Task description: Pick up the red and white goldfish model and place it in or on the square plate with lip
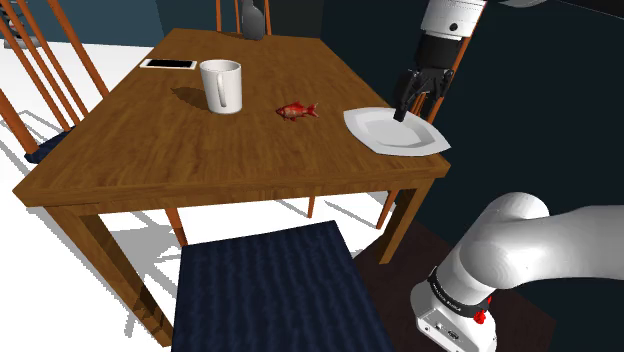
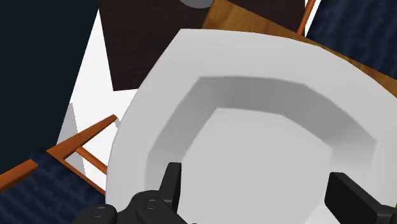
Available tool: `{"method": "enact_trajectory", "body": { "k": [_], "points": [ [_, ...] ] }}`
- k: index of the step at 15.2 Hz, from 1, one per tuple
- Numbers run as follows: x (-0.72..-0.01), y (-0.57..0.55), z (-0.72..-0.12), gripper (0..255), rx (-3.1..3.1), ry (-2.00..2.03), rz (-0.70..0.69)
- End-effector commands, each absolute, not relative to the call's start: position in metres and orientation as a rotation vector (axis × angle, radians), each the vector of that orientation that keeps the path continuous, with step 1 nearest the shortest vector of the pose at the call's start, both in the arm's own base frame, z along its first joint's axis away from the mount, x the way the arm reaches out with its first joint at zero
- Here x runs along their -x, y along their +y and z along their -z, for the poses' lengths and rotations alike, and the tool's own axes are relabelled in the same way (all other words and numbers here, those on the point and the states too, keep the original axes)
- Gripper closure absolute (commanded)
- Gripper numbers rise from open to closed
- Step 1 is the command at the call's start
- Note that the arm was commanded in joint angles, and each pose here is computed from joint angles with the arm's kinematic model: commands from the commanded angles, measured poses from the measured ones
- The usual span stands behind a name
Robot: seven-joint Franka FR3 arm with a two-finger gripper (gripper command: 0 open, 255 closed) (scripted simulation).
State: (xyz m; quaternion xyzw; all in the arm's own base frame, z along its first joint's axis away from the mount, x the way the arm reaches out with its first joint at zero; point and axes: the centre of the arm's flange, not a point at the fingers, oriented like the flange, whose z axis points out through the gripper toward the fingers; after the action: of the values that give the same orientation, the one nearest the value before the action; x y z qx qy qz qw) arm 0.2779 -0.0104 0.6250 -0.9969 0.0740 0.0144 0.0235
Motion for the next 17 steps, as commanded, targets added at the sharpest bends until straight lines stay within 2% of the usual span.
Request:
{"method": "enact_trajectory", "body": {
  "k": [1,17],
  "points": [
    [-0.278,-0.010,-0.625,0,3.086,0.229,-0.045],
    [-0.442,0.099,-0.628,0,2.866,-1.232,0.065]
  ]
}}
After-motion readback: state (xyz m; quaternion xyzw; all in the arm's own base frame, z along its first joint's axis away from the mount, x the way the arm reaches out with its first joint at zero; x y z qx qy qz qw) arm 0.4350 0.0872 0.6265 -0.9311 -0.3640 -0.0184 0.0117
